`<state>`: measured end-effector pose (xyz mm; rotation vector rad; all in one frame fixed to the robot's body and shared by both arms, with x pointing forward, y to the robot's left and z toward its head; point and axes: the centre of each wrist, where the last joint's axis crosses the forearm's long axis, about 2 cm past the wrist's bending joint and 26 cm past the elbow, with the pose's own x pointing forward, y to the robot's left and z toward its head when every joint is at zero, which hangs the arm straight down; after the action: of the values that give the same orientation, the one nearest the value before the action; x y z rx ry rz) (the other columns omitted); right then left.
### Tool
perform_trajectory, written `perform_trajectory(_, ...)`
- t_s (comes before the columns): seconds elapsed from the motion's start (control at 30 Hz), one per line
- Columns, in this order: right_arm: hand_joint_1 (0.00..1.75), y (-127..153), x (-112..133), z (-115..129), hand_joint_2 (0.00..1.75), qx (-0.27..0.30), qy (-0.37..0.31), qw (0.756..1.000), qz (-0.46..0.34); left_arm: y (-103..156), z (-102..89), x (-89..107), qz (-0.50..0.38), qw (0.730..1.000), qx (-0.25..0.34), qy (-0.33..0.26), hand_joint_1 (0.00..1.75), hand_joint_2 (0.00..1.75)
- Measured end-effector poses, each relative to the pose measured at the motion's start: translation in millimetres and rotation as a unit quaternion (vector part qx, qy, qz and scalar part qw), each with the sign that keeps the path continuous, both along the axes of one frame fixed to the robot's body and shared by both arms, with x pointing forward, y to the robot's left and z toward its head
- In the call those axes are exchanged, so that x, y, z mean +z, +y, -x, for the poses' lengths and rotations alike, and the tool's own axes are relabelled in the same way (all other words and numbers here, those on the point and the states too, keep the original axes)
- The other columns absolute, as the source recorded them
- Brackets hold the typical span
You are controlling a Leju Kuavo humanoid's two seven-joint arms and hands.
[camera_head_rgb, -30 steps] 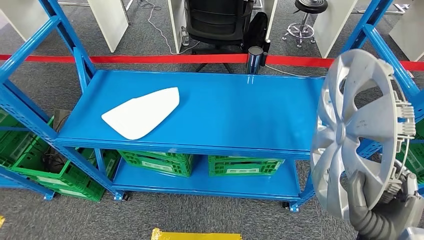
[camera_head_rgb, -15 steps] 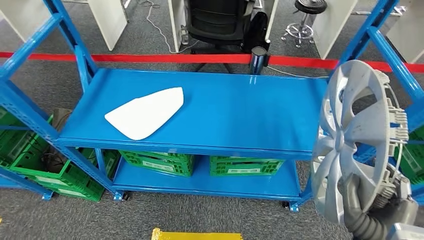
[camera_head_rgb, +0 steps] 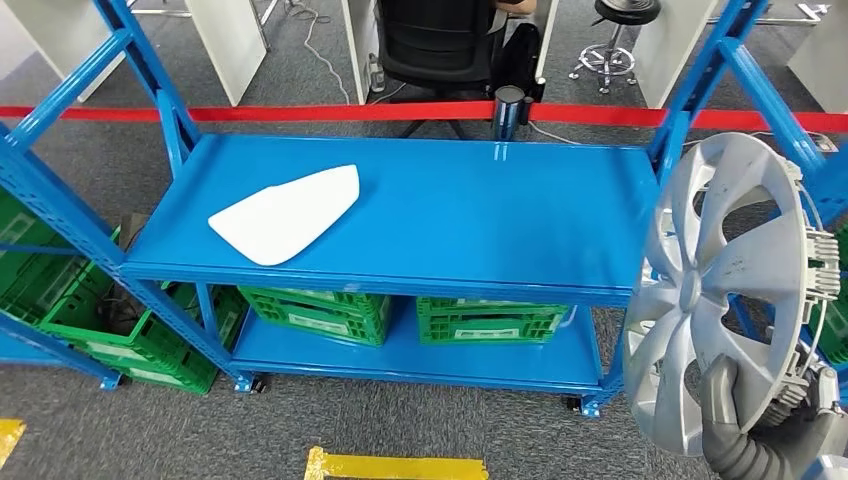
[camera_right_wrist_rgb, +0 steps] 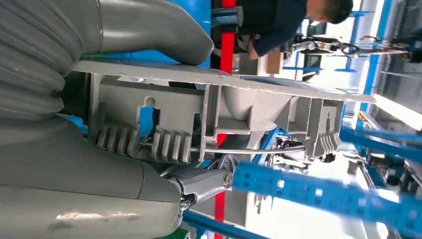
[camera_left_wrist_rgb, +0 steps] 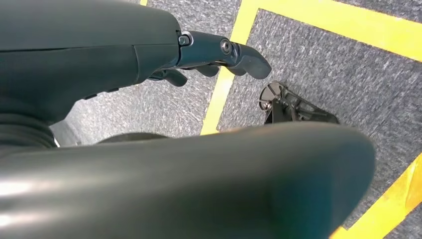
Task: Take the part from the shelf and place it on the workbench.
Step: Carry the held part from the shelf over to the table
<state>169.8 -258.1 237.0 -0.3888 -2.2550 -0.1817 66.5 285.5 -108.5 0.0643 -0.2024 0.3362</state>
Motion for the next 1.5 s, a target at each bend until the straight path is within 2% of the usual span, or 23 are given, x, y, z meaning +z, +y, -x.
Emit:
perform_trajectory(0.37,1.75,-4.1,-8.9,1.2,1.75,-0.012,-0.002,1.000,-0.021,-0.9,-7.9,1.3,-0.010,1.000,-0.014,-0.009,0.00,0.00)
perform_trajectory(1.07,1.75,-7.3,-6.9,-0.6,1.75,-0.025,0.012,0.999,-0.020,-6.0,-4.7,1.0,-0.002,1.000,-0.001,0.022,0.00,0.00)
perform_trajectory(1.5,1.75,-9.3,-9.8,2.1,1.75,-0.029,0.035,0.999,-0.024,-11.9,-5.8,1.3,0.006,1.000,-0.010,0.015,0.00,0.00)
